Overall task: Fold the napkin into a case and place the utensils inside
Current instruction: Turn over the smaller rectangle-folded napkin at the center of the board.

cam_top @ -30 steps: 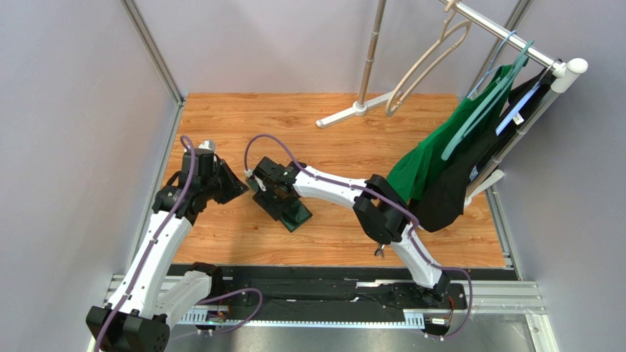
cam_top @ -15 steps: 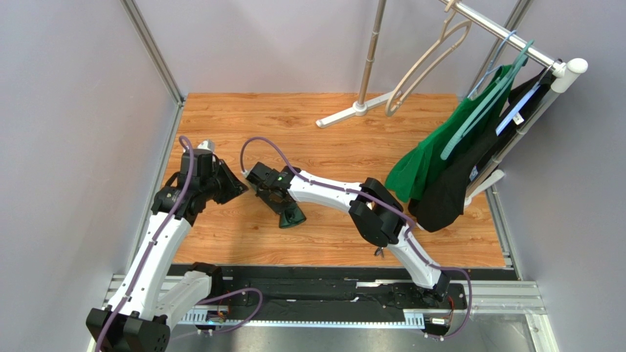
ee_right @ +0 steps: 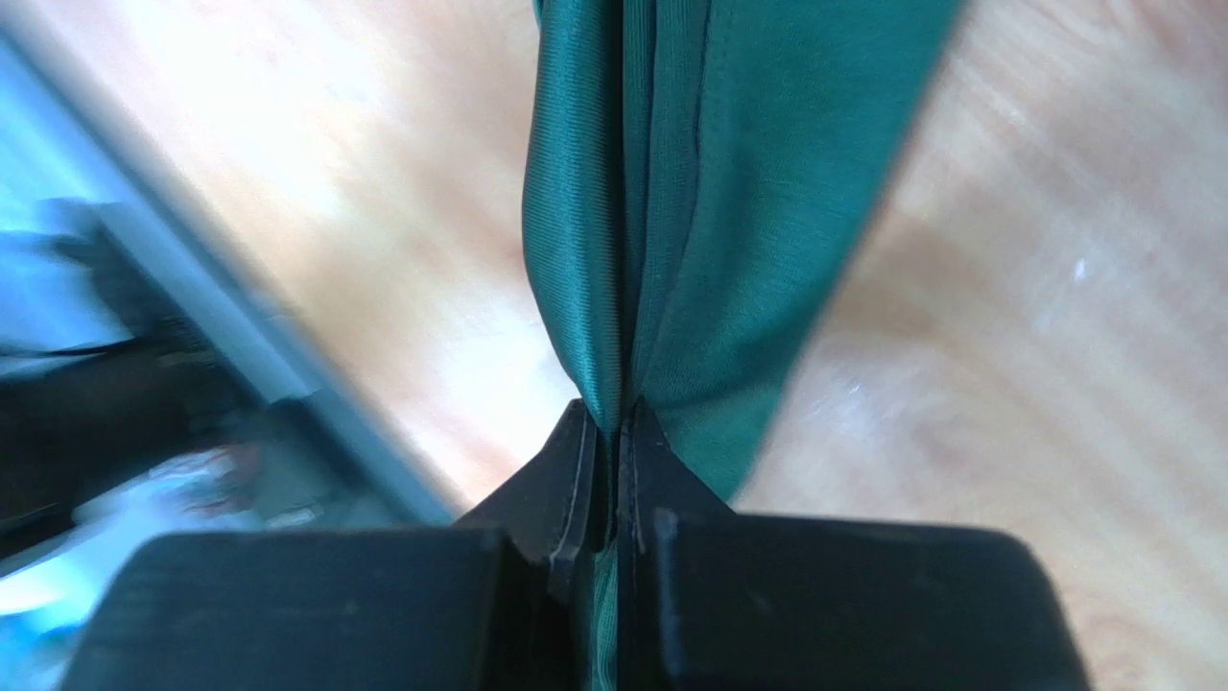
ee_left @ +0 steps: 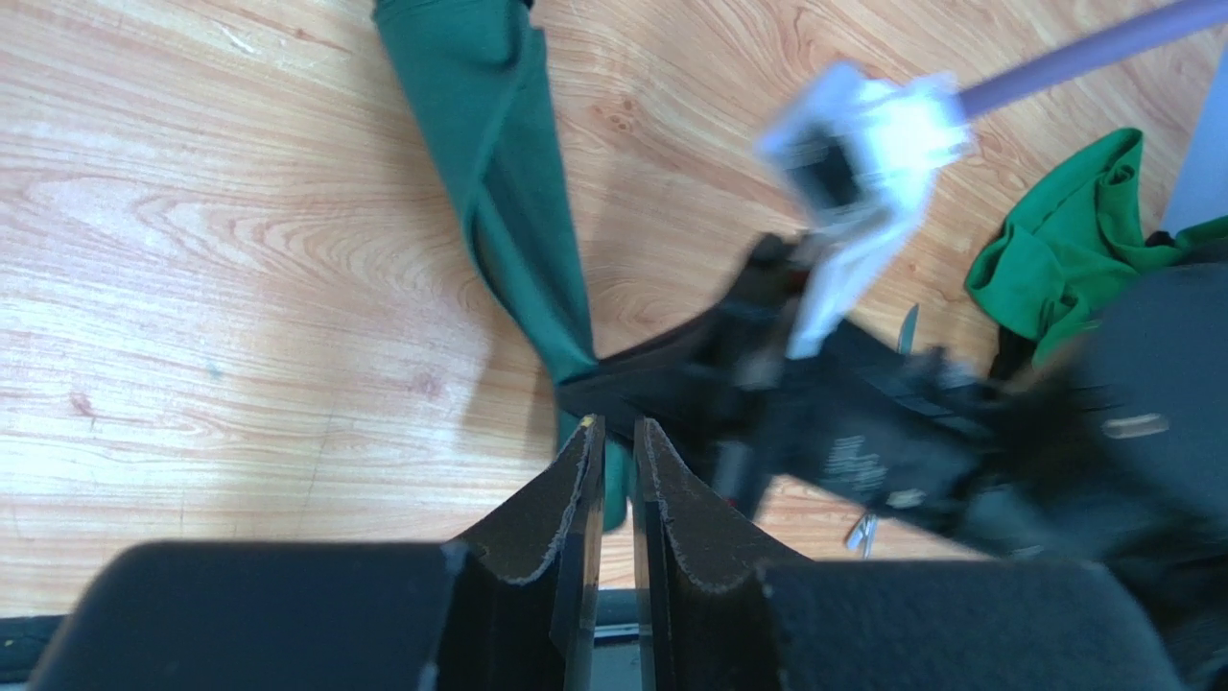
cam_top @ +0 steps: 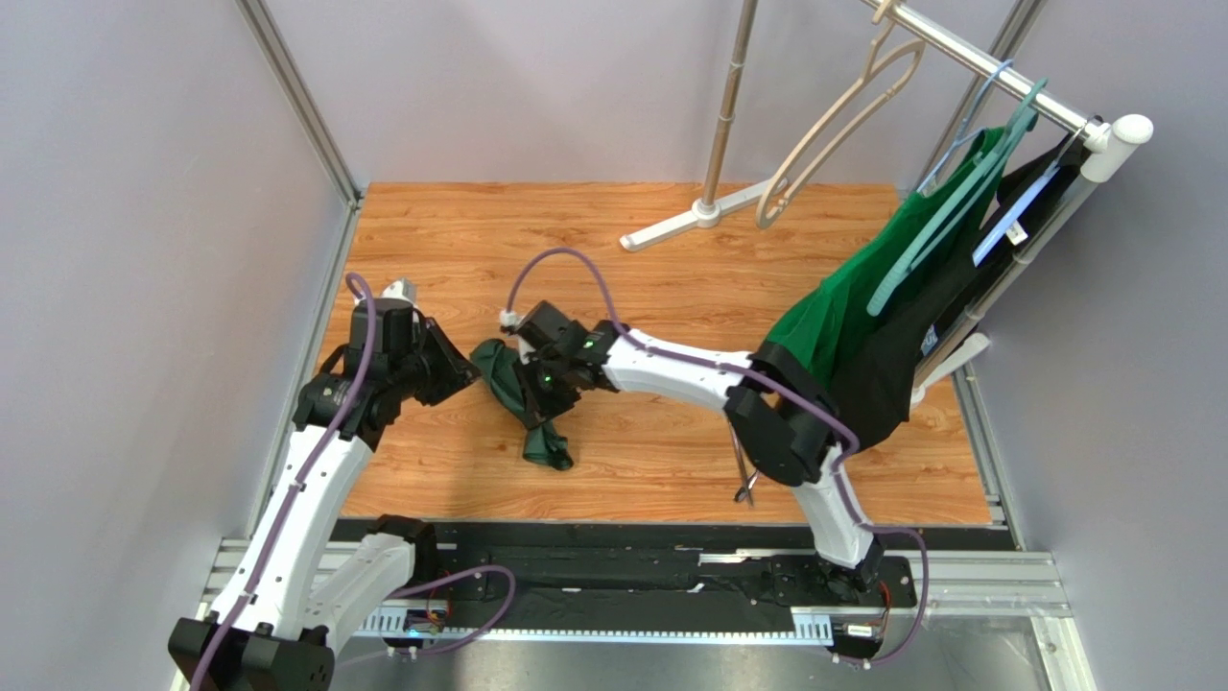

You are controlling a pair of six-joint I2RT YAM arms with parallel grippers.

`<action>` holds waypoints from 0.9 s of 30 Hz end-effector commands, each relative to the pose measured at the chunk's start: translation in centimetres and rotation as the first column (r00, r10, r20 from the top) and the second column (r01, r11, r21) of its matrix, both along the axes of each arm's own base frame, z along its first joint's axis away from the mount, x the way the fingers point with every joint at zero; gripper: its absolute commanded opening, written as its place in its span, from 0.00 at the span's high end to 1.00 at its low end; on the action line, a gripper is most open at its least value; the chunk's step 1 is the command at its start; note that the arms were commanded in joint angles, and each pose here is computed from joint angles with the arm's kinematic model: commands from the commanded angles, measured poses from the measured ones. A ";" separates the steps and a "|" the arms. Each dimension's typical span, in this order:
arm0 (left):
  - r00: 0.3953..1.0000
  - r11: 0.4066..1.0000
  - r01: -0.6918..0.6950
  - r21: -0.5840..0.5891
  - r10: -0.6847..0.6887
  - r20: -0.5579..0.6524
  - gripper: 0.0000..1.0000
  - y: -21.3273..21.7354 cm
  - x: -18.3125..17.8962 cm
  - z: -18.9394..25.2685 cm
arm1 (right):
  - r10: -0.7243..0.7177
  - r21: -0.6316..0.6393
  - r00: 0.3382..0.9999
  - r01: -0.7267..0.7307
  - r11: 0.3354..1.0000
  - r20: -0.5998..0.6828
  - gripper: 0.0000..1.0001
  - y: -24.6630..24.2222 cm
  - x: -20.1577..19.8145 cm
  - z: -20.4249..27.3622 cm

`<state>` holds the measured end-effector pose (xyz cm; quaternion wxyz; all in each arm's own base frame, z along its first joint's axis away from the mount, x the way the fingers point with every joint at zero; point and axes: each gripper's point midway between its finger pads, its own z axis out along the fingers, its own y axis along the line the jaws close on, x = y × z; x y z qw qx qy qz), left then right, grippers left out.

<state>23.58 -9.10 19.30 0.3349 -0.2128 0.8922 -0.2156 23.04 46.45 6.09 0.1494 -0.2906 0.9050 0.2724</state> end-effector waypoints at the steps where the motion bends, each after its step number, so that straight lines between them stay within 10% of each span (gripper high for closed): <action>1: 0.999 1.000 -0.007 0.010 0.007 0.034 0.78 0.5 -0.2 0.4 | -0.050 0.411 0.987 0.108 0.905 -0.151 1.00 1.8 1.2 8.3; 15: 0.993 0.991 0.115 -0.071 -0.115 -0.002 0.78 -2.4 1.4 -1.3 | 0.009 0.772 0.930 0.299 0.561 -0.367 1.00 -4.1 3.0 9.3; 27: 0.966 0.967 0.247 -0.061 -0.251 -0.061 0.70 -8.1 4.9 -5.8 | -0.055 0.779 0.915 0.371 0.506 -0.400 1.00 -9.1 2.4 5.4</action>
